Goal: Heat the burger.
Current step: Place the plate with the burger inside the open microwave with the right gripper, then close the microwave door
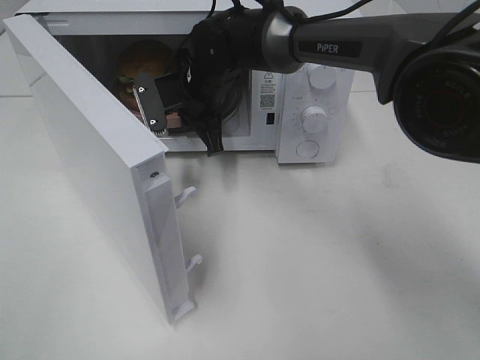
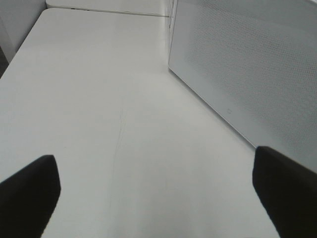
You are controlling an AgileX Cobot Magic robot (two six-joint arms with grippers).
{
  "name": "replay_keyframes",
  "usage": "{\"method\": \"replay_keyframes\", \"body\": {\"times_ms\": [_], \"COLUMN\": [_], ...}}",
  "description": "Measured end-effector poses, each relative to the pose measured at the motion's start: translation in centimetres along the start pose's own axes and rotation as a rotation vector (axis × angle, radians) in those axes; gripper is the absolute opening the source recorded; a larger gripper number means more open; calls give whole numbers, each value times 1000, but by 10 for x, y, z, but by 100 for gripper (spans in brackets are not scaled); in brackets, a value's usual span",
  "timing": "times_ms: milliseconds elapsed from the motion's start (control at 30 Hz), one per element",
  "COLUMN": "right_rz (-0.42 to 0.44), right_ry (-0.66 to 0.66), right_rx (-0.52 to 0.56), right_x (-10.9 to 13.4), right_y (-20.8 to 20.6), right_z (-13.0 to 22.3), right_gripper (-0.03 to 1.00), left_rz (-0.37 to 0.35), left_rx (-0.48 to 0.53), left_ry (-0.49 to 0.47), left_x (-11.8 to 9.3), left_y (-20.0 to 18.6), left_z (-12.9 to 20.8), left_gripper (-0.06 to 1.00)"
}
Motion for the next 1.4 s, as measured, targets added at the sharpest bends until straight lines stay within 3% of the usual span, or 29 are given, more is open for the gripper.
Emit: {"method": "replay_keyframes", "body": {"times_ms": [67, 167, 300, 400, 467, 633, 1100, 1400], "right_rz": [25, 27, 36, 34, 30, 41, 53, 106], "right_ry": [9, 10, 30, 30, 71, 121, 138, 161], "right_rx": [3, 5, 0, -1, -17, -34, -54, -84], "right_x": [-4, -5, -4, -2, 3, 8, 31, 41], "right_y": [-1, -1, -5, -6, -10, -19, -49, -84], "right_z": [0, 0, 1, 1, 1, 2, 11, 19], "right_gripper": [26, 29, 45, 47, 55, 63, 67, 67], "left_rz": [0, 0, 0, 0, 0, 0, 0, 0], "left_rx": [0, 0, 0, 0, 0, 0, -1, -1], "left_ry": [0, 0, 0, 0, 0, 0, 0, 0], "left_x": [0, 0, 0, 0, 0, 0, 0, 0], "left_y": [0, 0, 0, 0, 0, 0, 0, 0], "left_z": [0, 0, 0, 0, 0, 0, 0, 0], "left_gripper": [98, 98, 98, 98, 98, 98, 98, 98]}}
Point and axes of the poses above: a point on each arm's last joint axis where the gripper is mounted, y pointing out along that axis toward the gripper, x along the wrist's bending axis when the last joint is at zero, z = x × y, the point moved 4 cm from there along y, pointing out along that axis toward the gripper, and after that the axes turned 3 degrees about y, right-handed, at the moved point
